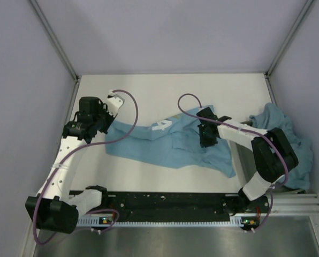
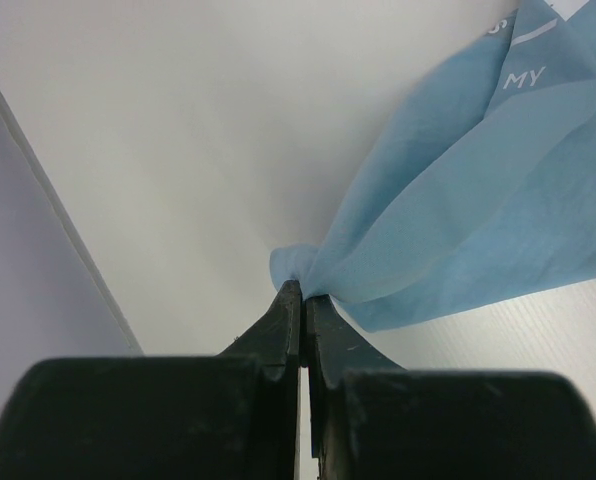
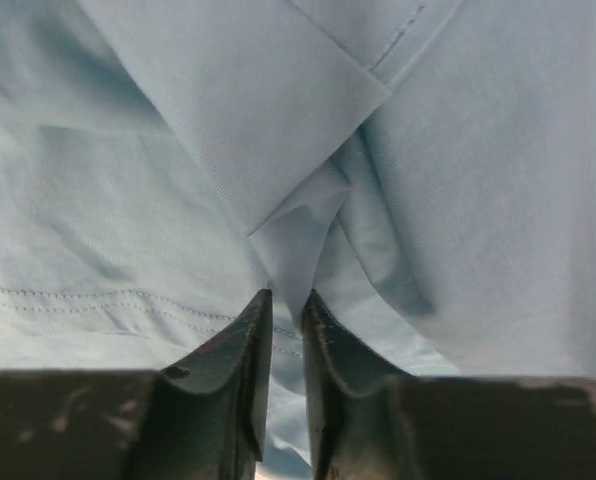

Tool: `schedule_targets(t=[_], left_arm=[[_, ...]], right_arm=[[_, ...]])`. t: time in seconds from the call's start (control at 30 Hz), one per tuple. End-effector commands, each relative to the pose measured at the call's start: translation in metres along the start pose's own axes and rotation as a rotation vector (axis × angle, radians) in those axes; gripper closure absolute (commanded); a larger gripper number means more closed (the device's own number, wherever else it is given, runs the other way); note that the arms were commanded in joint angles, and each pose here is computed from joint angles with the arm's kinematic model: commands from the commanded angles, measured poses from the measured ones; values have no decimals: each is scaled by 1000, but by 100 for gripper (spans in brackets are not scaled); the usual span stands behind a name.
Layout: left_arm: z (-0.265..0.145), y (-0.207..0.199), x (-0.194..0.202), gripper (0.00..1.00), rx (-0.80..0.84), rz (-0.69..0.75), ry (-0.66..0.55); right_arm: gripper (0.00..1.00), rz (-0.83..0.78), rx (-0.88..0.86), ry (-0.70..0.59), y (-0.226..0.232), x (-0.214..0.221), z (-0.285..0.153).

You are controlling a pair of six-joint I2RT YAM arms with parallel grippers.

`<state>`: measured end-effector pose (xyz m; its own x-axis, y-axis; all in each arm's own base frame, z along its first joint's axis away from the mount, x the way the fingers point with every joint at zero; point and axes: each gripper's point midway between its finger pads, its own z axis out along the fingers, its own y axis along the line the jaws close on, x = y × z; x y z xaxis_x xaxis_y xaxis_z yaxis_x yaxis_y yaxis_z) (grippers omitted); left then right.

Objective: Fold and stack the t-shirts
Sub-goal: Flatten out the tshirt

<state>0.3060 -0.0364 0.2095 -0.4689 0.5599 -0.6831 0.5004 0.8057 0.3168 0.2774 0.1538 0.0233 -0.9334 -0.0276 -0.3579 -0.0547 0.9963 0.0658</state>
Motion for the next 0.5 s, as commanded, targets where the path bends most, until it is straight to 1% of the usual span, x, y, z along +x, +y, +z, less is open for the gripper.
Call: schedule_targets(t=[0.0,0.03,0.07,0.17,0.33,0.4,0.47], left_arm=[[3,3,-8,100,-11,-7,-36],[3,5,-8,100,-16,-4,-35],[3,5,-9,100,-18,-5,-35],[2,6,-9,100,-21,-2,-37],[1,9,-10,100,-36,1,-37],[-1,13,-13,100,-48,2,-36],[-7,16,-20,100,-56,-3,-49]], right_arm=[[91,4,15,-50,-2,-11,1],[99,0,21,-60,-4,-13,-1],[100,-2,26,-77,-5,-17,-4],[100,-20,58,-121,-12,-25,-12],[100,-74,-4,-193,-4,-42,-38],[100,-80,-29,-264,-2,-54,-62],[100,-78,-80,-403,1,-74,-107]])
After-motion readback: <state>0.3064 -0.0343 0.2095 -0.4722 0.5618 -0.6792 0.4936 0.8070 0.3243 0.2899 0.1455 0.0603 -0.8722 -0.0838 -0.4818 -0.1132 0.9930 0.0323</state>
